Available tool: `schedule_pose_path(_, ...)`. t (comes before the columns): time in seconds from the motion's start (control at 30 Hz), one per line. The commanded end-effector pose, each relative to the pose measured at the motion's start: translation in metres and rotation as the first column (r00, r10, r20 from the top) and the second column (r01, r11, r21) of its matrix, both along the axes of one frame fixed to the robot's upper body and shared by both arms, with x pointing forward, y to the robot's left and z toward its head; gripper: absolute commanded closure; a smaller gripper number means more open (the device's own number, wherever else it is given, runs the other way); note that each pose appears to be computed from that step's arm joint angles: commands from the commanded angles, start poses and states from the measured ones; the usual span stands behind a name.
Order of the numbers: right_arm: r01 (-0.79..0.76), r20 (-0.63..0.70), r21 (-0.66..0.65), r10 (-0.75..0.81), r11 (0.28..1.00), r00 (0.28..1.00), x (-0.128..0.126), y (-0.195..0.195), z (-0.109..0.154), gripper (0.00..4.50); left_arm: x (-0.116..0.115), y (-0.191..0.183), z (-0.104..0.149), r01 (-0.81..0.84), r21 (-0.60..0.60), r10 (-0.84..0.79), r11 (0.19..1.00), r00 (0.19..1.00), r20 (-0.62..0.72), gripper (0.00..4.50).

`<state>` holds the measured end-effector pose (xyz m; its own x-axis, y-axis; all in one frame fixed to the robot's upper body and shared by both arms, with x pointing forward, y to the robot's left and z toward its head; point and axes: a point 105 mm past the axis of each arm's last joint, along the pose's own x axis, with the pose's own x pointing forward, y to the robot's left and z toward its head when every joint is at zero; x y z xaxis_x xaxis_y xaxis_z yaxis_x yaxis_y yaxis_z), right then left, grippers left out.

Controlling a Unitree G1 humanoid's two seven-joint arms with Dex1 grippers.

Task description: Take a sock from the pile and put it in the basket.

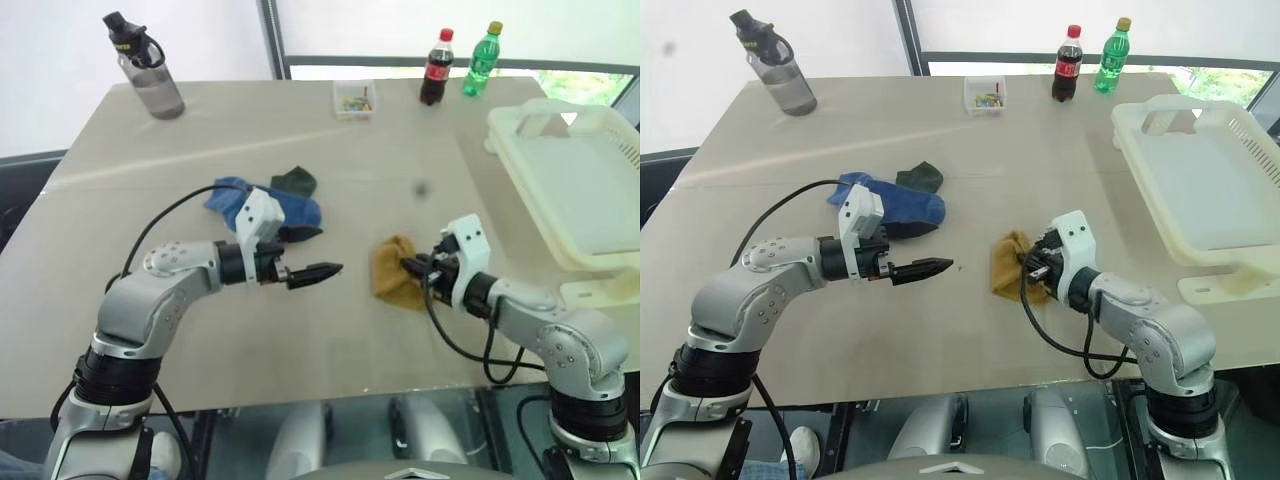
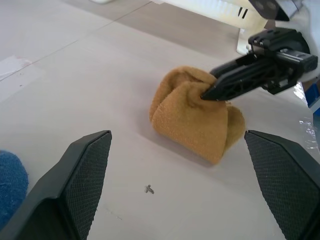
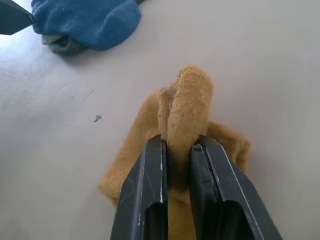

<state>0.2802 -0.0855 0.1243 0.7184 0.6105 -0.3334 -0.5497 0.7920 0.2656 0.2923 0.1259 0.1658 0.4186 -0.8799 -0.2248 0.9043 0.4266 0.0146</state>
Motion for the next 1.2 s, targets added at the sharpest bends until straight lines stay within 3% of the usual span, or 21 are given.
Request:
schedule_pose_path(0.03, 0.084, -0.021, 0.069, -0.082, 0.994, 0.996, -0.007, -0.001, 0.012, 3.81, -0.001, -0.004, 0.014, 0.022, -0.009, -0.021, 1.000, 0.998, 0.064, 0.00)
schedule_pose_path(0.17, 0.206, -0.109, 0.053, -0.200, 0.977, 0.974, -0.012, -0.011, 0.004, 3.81, 0.002, -0.007, 0.017, 0.024, -0.026, -0.023, 0.999, 0.997, 0.067, 0.00)
schedule_pose_path(0.43, 0.243, -0.090, 0.031, -0.240, 0.969, 0.967, -0.026, -0.018, 0.003, 3.81, 0.003, -0.009, 0.013, 0.041, -0.027, -0.040, 0.999, 0.998, 0.055, 0.00)
schedule_pose_path(0.7, 0.165, -0.154, -0.073, -0.174, 0.984, 0.973, -0.042, -0.017, -0.019, 3.81, 0.003, -0.015, 0.012, 0.058, -0.031, -0.056, 0.998, 0.997, 0.053, 0.00)
schedule_pose_path(0.87, 0.058, -0.197, -0.222, -0.103, 0.973, 0.975, -0.048, -0.021, -0.037, 3.81, 0.002, -0.017, 0.011, 0.059, -0.031, -0.058, 0.998, 0.997, 0.051, 0.00)
schedule_pose_path(1.03, 0.026, -0.219, -0.314, -0.099, 0.949, 0.971, -0.038, -0.027, -0.046, 3.81, 0.003, -0.016, 0.008, 0.053, -0.026, -0.052, 0.998, 0.997, 0.050, 0.00)
schedule_pose_path(1.2, -0.013, -0.106, -0.422, -0.035, 0.906, 0.994, -0.013, -0.026, -0.040, 3.81, 0.005, -0.012, 0.004, 0.037, -0.016, -0.037, 0.999, 0.998, 0.048, 0.00)
